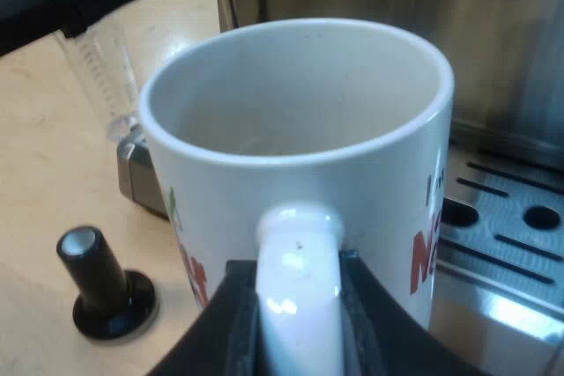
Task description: Remove mug from coffee machine
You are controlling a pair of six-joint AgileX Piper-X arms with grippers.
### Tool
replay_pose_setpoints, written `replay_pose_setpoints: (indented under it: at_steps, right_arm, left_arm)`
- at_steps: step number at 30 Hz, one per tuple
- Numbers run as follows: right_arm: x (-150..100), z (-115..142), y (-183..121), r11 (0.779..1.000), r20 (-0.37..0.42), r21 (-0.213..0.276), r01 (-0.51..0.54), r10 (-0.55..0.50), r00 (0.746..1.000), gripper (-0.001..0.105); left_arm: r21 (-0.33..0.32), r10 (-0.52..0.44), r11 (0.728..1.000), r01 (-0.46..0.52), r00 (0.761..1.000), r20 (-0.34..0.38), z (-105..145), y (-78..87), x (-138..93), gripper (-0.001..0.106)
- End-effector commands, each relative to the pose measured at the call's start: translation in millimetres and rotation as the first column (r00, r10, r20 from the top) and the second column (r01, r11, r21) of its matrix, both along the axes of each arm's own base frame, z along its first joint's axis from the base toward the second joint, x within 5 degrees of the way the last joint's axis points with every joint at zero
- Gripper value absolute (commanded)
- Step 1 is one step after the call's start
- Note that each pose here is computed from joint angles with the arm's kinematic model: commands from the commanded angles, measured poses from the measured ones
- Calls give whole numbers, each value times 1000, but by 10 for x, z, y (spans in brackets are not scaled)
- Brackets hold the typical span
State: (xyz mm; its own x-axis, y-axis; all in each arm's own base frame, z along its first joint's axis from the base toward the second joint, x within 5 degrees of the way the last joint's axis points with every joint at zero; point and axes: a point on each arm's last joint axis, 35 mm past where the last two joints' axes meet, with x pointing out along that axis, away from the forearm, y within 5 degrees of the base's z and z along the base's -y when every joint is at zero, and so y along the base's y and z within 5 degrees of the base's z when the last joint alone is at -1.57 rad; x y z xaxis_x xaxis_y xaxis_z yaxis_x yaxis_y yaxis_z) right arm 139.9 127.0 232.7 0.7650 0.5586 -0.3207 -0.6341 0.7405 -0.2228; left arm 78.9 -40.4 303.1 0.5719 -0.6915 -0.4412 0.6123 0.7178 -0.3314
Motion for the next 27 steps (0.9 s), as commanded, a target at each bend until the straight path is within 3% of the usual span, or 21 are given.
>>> replay_pose_setpoints:
  at_steps: [1, 5, 9, 17, 19, 20, 23, 27]
  right_arm:
    - [-63, 138, -67, 1000, 36, 19, 22, -23, 999, 0]
    - [-149, 172, -187, 994, 11, 21, 111, -111, 994, 0]
    - [-208, 176, -279, 983, 12, -16, 184, -184, 983, 0]
    - [-221, 178, -365, 941, 51, -60, 332, -330, 943, 0]
    - [-214, 182, -389, 916, 73, -71, 394, -389, 918, 0]
    - [-201, 183, -435, 856, 116, -88, 510, -500, 858, 0]
    - [-200, 157, -446, 841, 127, -92, 533, -521, 844, 0]
    - [-197, 48, -444, 840, 134, -75, 537, -525, 840, 0]
  left_arm:
    - [-10, -16, 1000, 15, 1000, -26, -12, -4, -29, 62]
    - [-8, -42, 999, 42, 999, -34, -19, -23, -43, 62]
    - [-8, -79, 997, 79, 996, -34, -19, -51, -60, 62]
    - [-8, -153, 988, 153, 988, -34, -19, -103, -95, 62]
    - [-8, -160, 987, 160, 987, -34, -19, -108, -99, 62]
    - [-8, -160, 987, 160, 987, -34, -19, -108, -99, 62]
    - [-8, -161, 987, 160, 986, -34, -19, -109, -99, 62]
    - [-8, -161, 987, 160, 986, -34, -19, -109, -99, 62]
